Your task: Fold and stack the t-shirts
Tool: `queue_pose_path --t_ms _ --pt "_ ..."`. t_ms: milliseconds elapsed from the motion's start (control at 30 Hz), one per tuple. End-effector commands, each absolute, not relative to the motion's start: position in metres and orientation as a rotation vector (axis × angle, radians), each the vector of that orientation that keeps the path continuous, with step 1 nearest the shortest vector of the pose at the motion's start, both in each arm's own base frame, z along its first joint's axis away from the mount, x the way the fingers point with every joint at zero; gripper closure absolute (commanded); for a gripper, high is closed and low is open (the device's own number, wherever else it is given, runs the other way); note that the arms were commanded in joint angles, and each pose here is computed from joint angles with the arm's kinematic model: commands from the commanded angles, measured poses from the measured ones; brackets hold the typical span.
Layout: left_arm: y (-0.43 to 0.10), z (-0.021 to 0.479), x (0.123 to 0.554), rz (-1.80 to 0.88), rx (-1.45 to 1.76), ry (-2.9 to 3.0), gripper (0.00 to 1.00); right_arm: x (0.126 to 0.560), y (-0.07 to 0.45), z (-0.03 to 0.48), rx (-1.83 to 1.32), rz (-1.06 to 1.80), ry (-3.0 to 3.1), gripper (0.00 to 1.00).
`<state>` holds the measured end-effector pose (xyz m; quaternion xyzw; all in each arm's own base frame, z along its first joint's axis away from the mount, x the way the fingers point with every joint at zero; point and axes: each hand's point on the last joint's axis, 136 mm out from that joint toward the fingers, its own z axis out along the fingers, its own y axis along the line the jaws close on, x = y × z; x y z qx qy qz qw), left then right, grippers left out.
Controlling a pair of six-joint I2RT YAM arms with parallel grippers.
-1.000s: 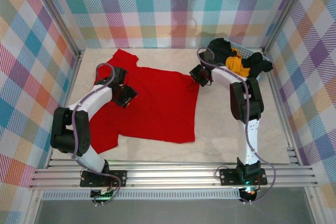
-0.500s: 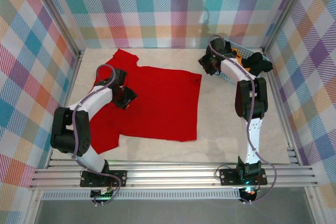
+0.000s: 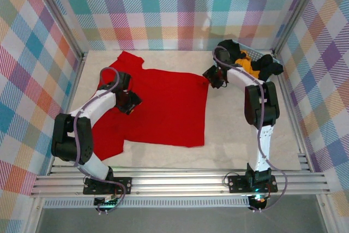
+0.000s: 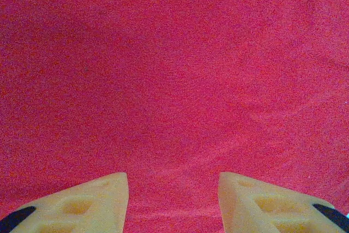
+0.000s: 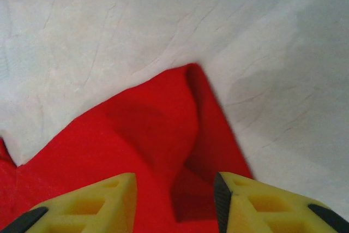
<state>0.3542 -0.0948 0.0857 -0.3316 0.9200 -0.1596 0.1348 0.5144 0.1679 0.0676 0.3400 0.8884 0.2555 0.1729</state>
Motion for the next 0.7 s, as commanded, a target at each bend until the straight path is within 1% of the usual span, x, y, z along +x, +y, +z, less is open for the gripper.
queue_pose_path --t_ms 0,133,267,400,667 --pt "-0.093 0.092 0.347 -0.451 -0.944 2.673 0.53 0.524 0.180 0.057 0.988 0.777 2.520 0.60" --pt "-0.093 0.090 0.345 -0.453 -0.946 2.679 0.53 0.527 0.182 0.049 1.018 0.773 2.527 0.61" --pt "-0.094 0.090 0.346 -0.454 -0.944 2.679 0.53 0.521 0.177 0.044 1.054 0.727 2.531 0.60" --pt "-0.095 0.092 0.347 -0.466 -0.940 2.677 0.53 0.527 0.178 0.041 1.054 0.737 2.513 0.62" --pt "-0.093 0.097 0.346 -0.464 -0.924 2.672 0.53 0.537 0.178 0.036 1.094 0.724 2.507 0.79"
